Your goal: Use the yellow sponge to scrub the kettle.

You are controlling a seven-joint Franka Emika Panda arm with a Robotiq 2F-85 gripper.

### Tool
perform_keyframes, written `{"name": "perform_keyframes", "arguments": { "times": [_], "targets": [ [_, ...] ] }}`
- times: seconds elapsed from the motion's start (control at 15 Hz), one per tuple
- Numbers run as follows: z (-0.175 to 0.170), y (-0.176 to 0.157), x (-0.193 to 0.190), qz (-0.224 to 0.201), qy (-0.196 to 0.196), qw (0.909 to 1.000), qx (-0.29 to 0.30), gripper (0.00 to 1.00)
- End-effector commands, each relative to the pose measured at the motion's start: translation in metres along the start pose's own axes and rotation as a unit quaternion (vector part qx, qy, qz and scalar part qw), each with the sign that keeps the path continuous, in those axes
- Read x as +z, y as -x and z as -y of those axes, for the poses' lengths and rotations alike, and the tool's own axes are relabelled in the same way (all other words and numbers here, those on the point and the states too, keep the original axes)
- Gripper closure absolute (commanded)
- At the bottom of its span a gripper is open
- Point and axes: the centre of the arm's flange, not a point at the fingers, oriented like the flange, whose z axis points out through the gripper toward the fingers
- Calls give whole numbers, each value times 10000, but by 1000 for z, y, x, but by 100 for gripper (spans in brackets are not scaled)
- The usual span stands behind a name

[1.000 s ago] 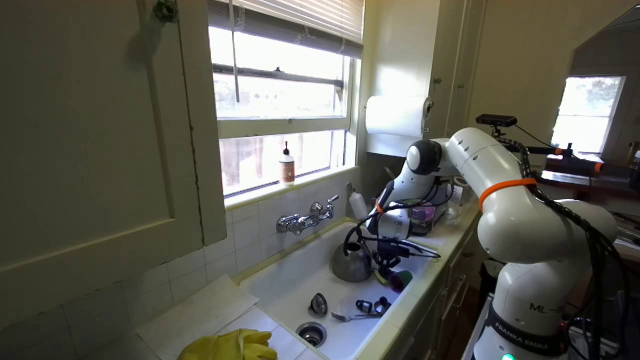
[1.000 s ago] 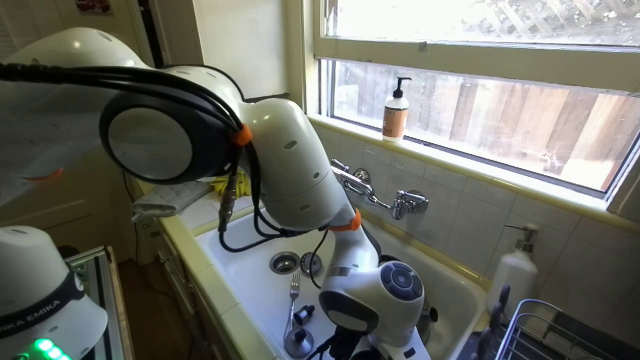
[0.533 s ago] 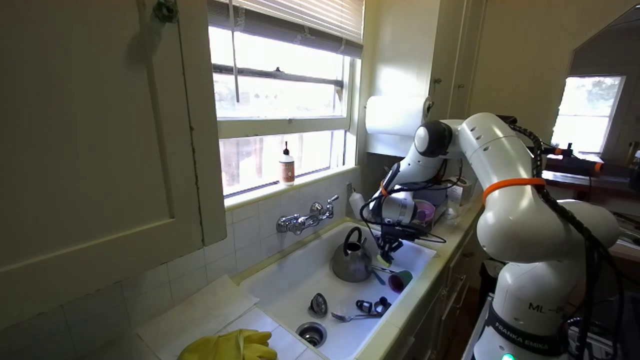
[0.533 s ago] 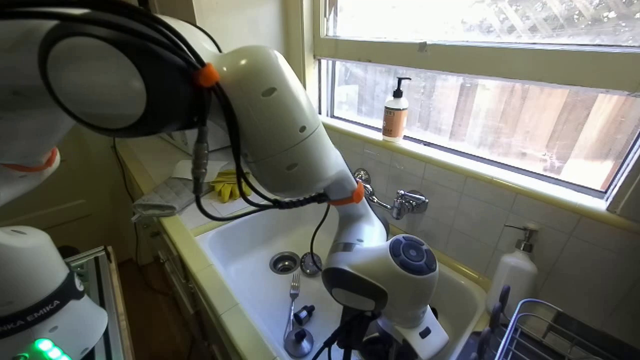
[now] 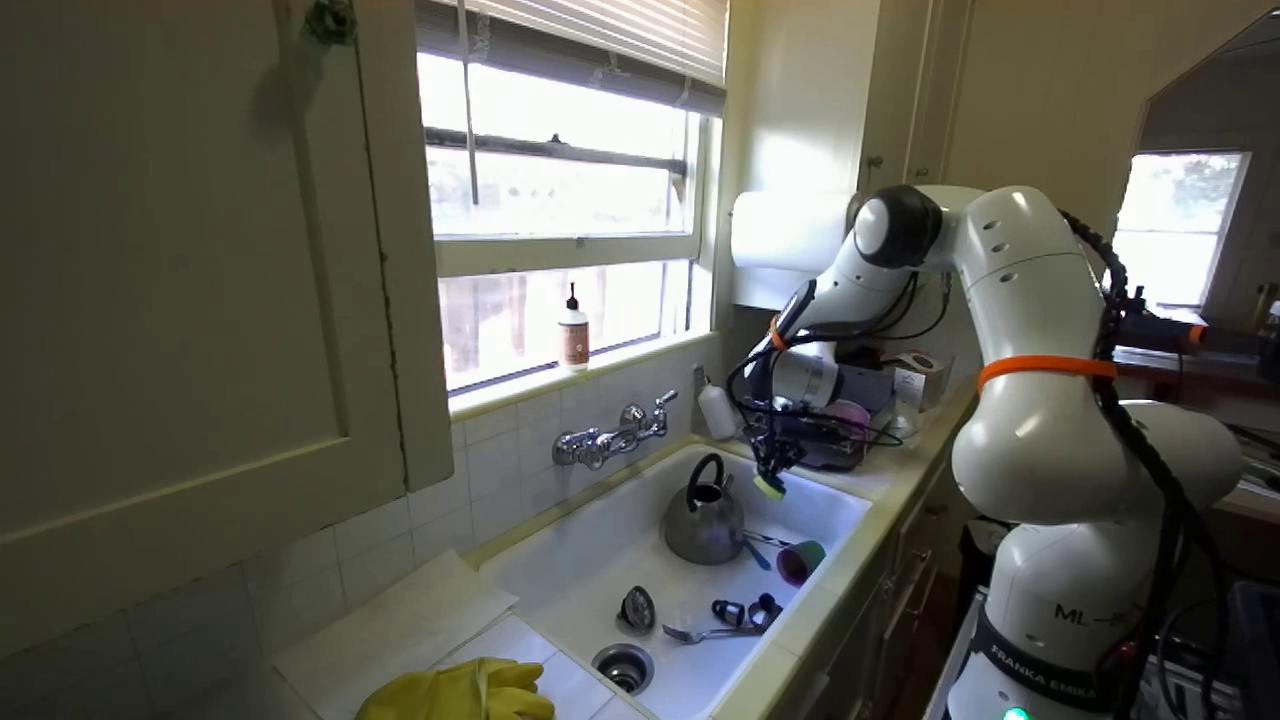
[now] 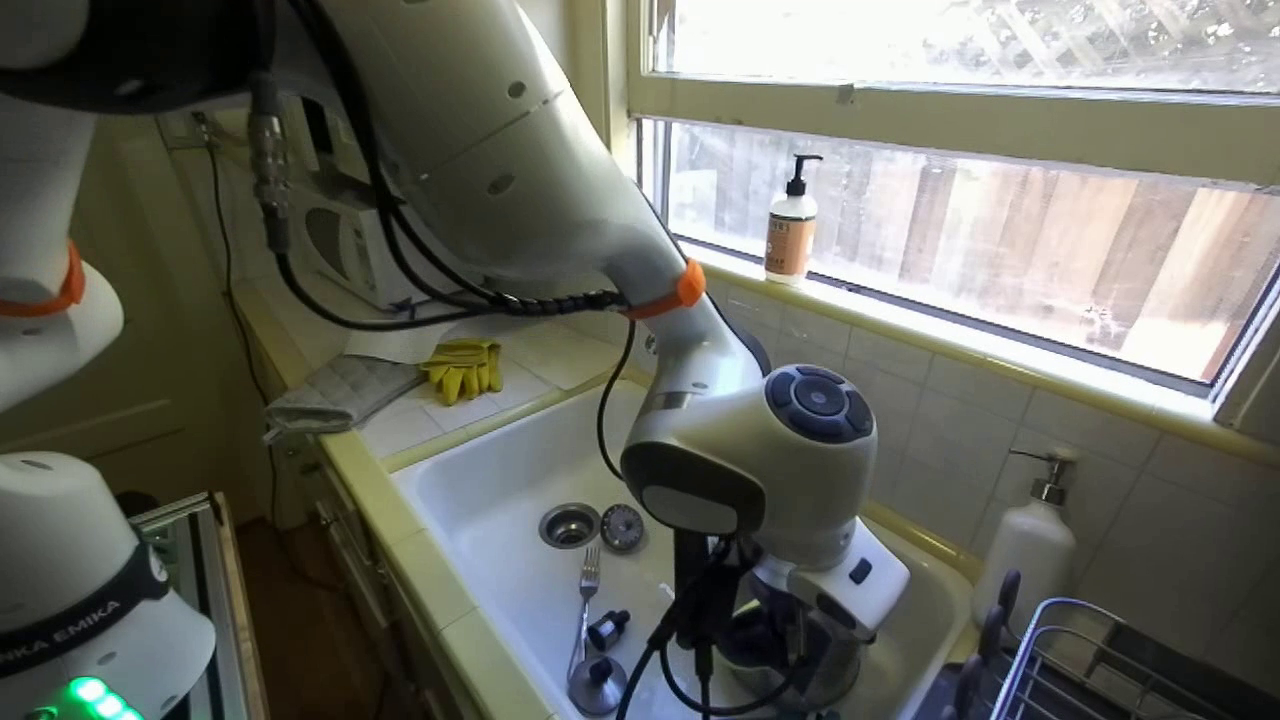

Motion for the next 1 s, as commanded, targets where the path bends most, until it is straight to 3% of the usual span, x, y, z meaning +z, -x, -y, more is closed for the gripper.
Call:
{"name": "perform_keyframes", "arguments": {
  "times": [0.0,0.6,0.93],
  "targets": [
    [0,8,-36,-161,-234,9992,-298,96],
    [28,-28,-37,-718,-751,9871,-1217,96],
    [33,-48,-23,-875,-985,9864,-979,96]
  ]
}}
